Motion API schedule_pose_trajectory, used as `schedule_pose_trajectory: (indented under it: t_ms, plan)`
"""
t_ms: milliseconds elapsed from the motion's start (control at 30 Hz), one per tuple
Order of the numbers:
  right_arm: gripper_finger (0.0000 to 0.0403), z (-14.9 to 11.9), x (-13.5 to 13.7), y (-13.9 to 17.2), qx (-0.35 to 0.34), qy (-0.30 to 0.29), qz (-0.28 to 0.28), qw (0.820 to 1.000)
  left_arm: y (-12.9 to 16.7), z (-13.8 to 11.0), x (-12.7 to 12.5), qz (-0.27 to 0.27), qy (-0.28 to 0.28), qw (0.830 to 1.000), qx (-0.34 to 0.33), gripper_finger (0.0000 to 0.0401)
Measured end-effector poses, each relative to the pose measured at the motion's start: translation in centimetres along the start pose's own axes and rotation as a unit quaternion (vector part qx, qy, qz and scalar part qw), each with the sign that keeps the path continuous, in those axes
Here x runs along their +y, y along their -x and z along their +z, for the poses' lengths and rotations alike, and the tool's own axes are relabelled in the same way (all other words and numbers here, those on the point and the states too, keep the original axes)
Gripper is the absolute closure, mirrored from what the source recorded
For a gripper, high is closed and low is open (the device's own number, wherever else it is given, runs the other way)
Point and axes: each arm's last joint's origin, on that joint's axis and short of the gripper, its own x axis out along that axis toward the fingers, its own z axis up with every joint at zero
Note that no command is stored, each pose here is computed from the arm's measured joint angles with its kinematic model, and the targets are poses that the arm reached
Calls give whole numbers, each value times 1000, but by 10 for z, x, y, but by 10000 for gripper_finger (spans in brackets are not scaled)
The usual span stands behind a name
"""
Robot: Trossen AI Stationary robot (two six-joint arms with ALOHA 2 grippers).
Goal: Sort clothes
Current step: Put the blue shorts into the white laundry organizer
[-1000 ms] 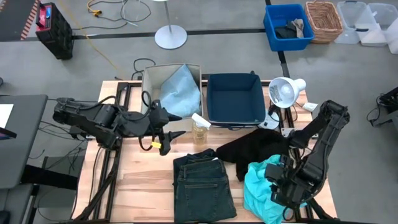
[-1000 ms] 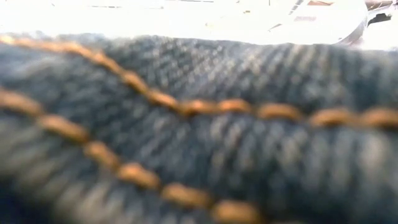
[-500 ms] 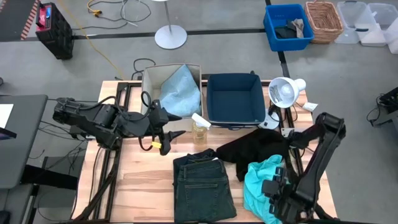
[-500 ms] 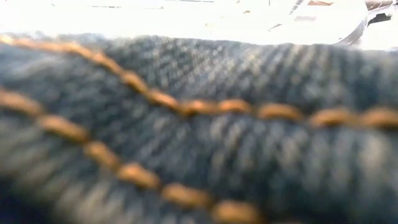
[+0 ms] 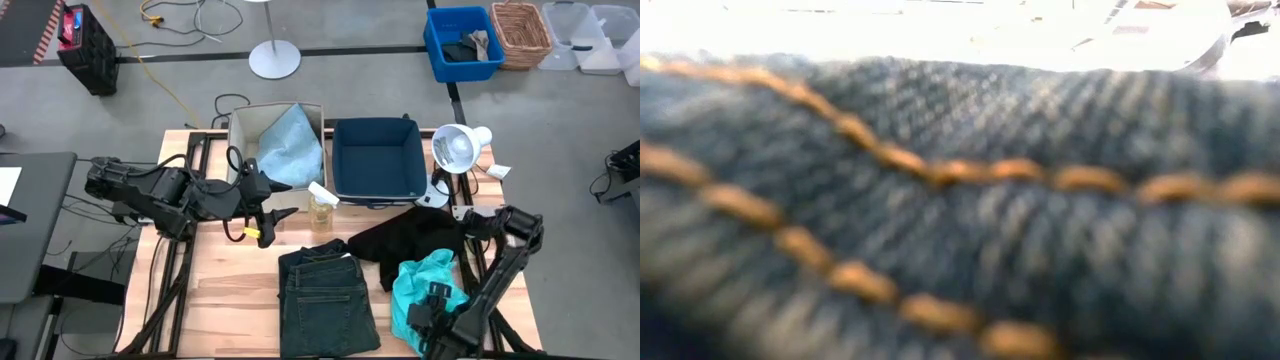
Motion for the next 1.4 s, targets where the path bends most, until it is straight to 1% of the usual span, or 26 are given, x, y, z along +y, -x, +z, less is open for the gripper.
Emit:
schedule_pose_trajectory:
  t_ms: [167, 300, 433, 667, 733, 800, 867, 1000, 1067, 1233, 1400]
  plan:
    - [169, 10, 14, -21, 14, 1, 22, 1000, 0, 0, 0, 0, 0, 1000, 0, 163]
    - [191, 14, 17, -30, 23, -4, 20, 1000, 0, 0, 0, 0, 3, 1000, 0, 163]
    - [241, 15, 18, -30, 23, -12, 26, 999, 0, 0, 0, 0, 5, 1000, 0, 163]
    - [377, 16, 12, -20, 22, -31, 29, 999, 0, 0, 0, 0, 5, 1000, 0, 163]
    - [390, 16, 9, -14, 21, -32, 34, 999, 0, 0, 0, 0, 5, 1000, 0, 163]
    - [388, 16, 4, -8, 21, -33, 33, 999, 0, 0, 0, 0, 6, 1000, 0, 163]
    - [388, 16, -2, 2, 21, -34, 36, 999, 0, 0, 0, 0, 6, 1000, 0, 163]
    - [397, 15, -21, 34, 17, -34, 49, 998, 0, 0, 0, 0, 6, 1000, 0, 163]
    - [399, 15, -32, 52, 12, -33, 65, 997, 0, 0, 0, 0, 6, 1000, 0, 163]
    - [400, 13, -60, 96, -11, -36, 133, 990, 0, 0, 1, 2, 3, 1000, -1, 163]
    - [401, 17, -91, 133, -46, -25, 204, 978, -2, 1, 3, 7, 3, 1000, -1, 163]
